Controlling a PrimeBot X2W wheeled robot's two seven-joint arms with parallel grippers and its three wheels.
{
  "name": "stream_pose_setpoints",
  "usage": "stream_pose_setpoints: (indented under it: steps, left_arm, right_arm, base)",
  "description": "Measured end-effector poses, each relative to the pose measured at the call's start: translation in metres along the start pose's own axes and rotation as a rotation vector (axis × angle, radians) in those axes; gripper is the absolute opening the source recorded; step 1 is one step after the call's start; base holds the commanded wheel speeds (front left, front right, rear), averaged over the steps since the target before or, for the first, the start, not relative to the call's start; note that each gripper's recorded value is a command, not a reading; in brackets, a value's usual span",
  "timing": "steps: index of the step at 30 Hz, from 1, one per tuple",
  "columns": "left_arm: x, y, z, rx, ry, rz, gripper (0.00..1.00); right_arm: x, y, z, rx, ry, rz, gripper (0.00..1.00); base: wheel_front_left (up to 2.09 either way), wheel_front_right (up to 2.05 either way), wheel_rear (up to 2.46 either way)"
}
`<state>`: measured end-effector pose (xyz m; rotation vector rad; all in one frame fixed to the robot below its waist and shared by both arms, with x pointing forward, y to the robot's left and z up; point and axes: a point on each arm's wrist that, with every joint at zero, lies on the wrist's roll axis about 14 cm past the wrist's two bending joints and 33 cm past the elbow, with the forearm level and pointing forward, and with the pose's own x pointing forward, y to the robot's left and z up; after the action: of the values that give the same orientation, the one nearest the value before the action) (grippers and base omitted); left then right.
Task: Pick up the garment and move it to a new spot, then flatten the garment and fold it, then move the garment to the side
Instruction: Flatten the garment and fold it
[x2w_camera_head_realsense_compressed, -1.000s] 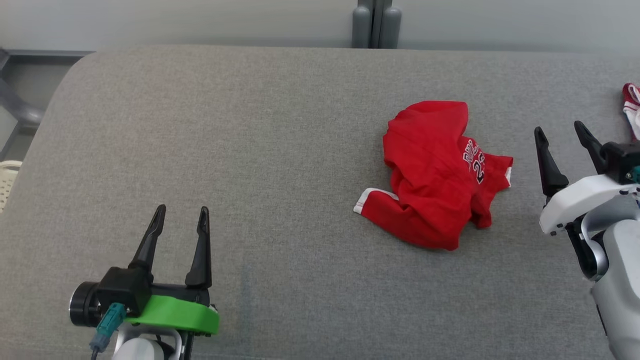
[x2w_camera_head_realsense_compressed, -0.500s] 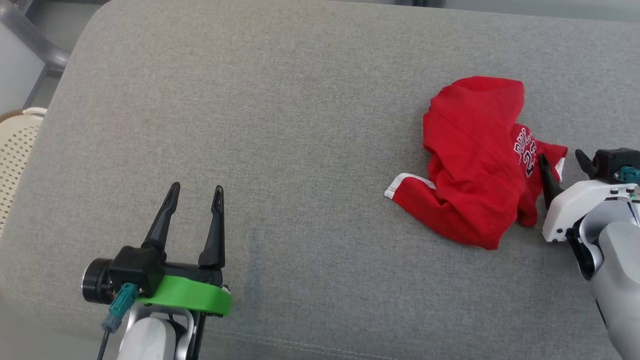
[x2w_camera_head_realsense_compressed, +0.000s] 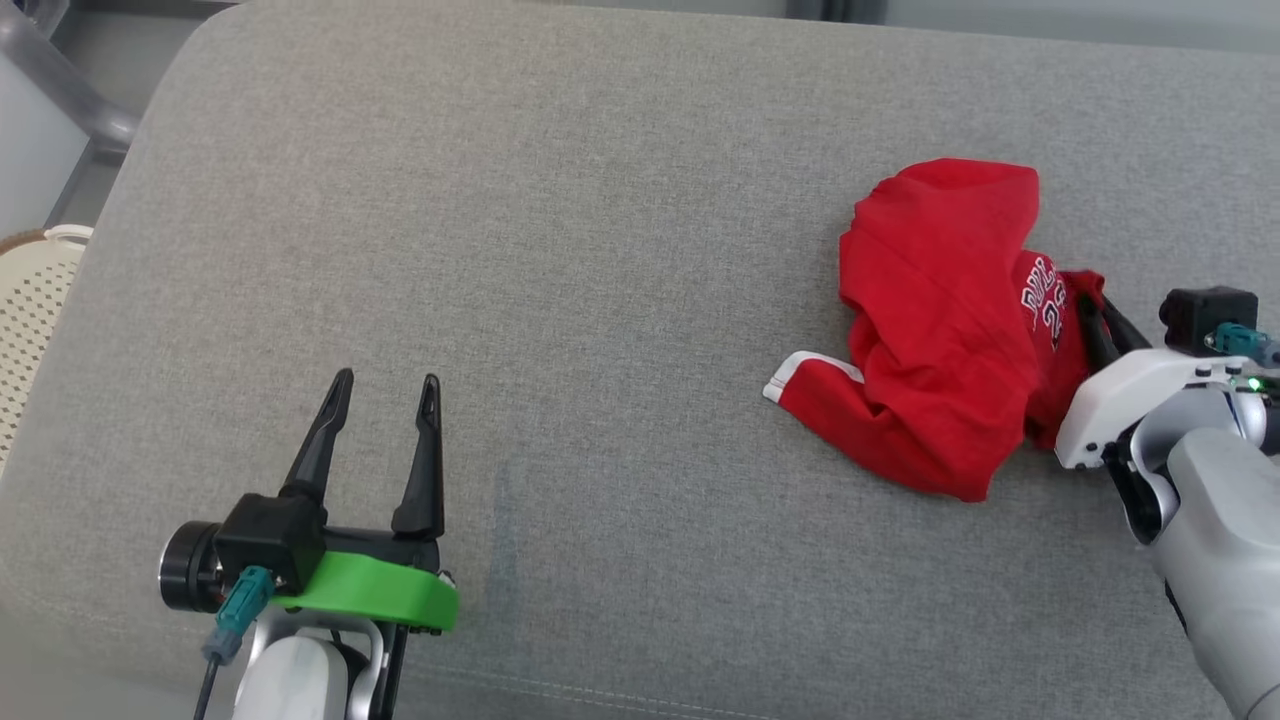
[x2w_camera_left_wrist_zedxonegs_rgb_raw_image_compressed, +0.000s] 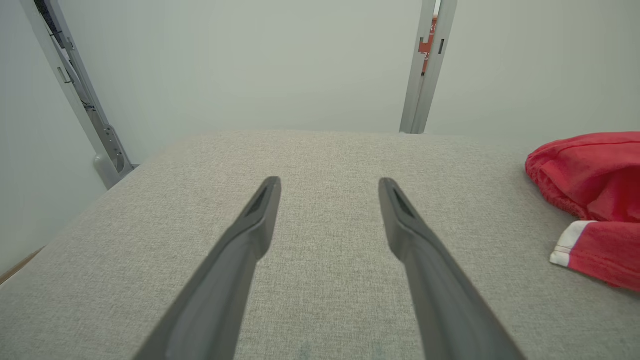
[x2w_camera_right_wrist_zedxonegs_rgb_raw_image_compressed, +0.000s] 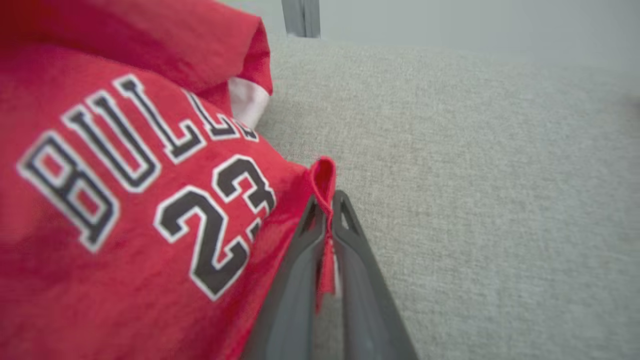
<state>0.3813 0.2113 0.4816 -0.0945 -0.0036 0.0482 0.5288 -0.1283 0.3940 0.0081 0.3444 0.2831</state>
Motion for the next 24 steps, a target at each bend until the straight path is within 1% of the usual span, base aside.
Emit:
stream_pose_setpoints:
  steps: [4,7,9,15,20,24]
  left_arm:
    - [-0.001,0.0,0.007,-0.003,-0.021,-0.002,1.0]
    - [-0.003,-0.002,0.011,-0.005,-0.034,-0.007,1.0]
    - [-0.006,-0.002,0.012,-0.008,-0.038,-0.01,1.0]
    - [-0.009,-0.007,0.018,-0.014,-0.057,-0.023,1.0]
    - [-0.008,-0.012,0.022,-0.017,-0.069,-0.038,1.0]
    - [-0.008,-0.012,0.021,-0.017,-0.068,-0.04,1.0]
  right_arm:
    - [0.0,0.015,0.044,-0.011,-0.127,0.043,0.0]
    - [-0.006,0.037,0.088,-0.021,-0.262,0.105,0.0]
    - [-0.017,0.06,0.106,-0.042,-0.328,0.168,0.0]
    - [-0.058,0.133,0.111,-0.076,-0.408,0.367,0.0]
    - [-0.093,0.182,0.089,-0.078,-0.396,0.515,0.0]
    - [-0.119,0.216,0.06,-0.059,-0.335,0.623,0.0]
  base:
    - [0.0,0.0,0.0]
    - [0.0,0.0,0.0]
    - [0.0,0.0,0.0]
    - [0.0,0.0,0.0]
    - [0.0,0.0,0.0]
    - [0.0,0.0,0.0]
